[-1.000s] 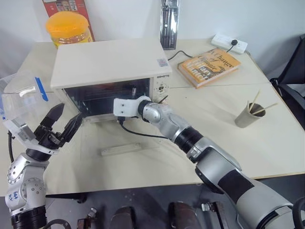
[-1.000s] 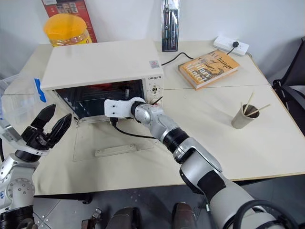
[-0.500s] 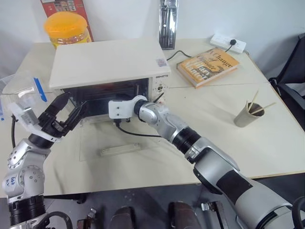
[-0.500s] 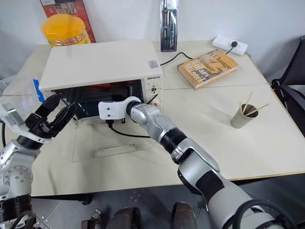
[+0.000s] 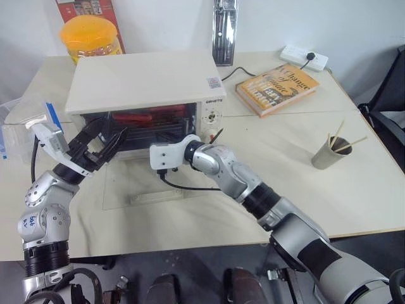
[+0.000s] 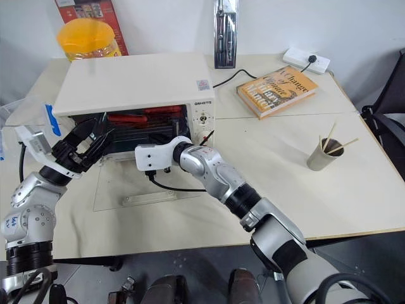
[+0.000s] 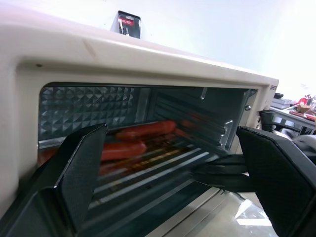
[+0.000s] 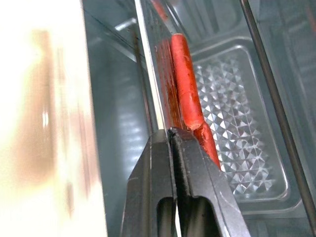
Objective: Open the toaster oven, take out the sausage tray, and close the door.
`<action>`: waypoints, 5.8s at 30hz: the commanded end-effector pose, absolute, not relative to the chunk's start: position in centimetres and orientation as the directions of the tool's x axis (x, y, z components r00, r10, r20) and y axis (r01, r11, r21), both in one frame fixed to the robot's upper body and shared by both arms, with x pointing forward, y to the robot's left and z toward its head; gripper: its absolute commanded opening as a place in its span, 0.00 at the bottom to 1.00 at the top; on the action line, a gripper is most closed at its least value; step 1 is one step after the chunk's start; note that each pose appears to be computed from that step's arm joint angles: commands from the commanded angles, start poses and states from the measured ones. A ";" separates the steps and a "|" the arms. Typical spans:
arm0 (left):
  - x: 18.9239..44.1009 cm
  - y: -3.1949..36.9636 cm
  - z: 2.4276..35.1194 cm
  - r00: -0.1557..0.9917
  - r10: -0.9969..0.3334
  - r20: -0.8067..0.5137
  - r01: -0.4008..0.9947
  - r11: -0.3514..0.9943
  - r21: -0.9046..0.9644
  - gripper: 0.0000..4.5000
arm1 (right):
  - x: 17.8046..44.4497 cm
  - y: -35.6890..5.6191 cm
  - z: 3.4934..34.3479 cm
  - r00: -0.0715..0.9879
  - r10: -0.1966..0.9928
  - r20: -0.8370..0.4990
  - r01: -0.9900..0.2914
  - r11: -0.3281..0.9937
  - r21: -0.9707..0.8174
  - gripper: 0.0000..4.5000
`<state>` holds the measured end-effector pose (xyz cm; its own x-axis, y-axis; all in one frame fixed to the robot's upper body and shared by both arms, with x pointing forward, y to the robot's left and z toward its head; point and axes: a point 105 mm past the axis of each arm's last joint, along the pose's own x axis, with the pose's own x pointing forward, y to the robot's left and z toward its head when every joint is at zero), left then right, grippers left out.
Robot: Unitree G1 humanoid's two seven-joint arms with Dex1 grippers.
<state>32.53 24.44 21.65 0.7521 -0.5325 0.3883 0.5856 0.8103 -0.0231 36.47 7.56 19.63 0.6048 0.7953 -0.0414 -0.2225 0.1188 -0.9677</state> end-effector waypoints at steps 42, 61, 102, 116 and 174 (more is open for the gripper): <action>33.0 27.3 22.2 0.791 -0.480 0.379 0.515 0.857 0.011 1.00 | 34.6 5.4 19.8 0.612 0.791 -0.018 -0.131 0.079 -0.988 0.01; 31.0 29.1 22.0 0.797 -0.547 0.256 0.581 0.811 -0.076 1.00 | 30.7 2.1 18.1 0.559 0.829 0.001 -0.064 0.044 -0.997 0.01; 26.7 23.1 16.5 0.657 -0.753 -0.044 0.330 0.339 -0.881 0.54 | 28.2 0.9 21.2 0.320 0.930 0.182 0.164 0.134 -0.977 0.00; 26.4 22.0 15.4 0.645 -0.763 -0.043 0.295 0.301 -0.907 0.14 | 27.7 1.0 22.1 0.298 0.933 0.204 0.076 0.189 -0.979 0.00; 27.1 21.9 16.1 0.697 -0.709 0.104 0.525 0.407 -0.747 0.14 | 27.1 -1.3 16.2 0.294 0.951 -0.099 -0.299 -0.007 -0.954 1.00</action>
<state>27.43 21.83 14.57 0.7083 -0.7048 0.0401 0.4635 0.4215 -0.7794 27.67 -1.30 15.04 0.3205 0.9389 -0.1253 -0.2784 -0.0331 -0.9599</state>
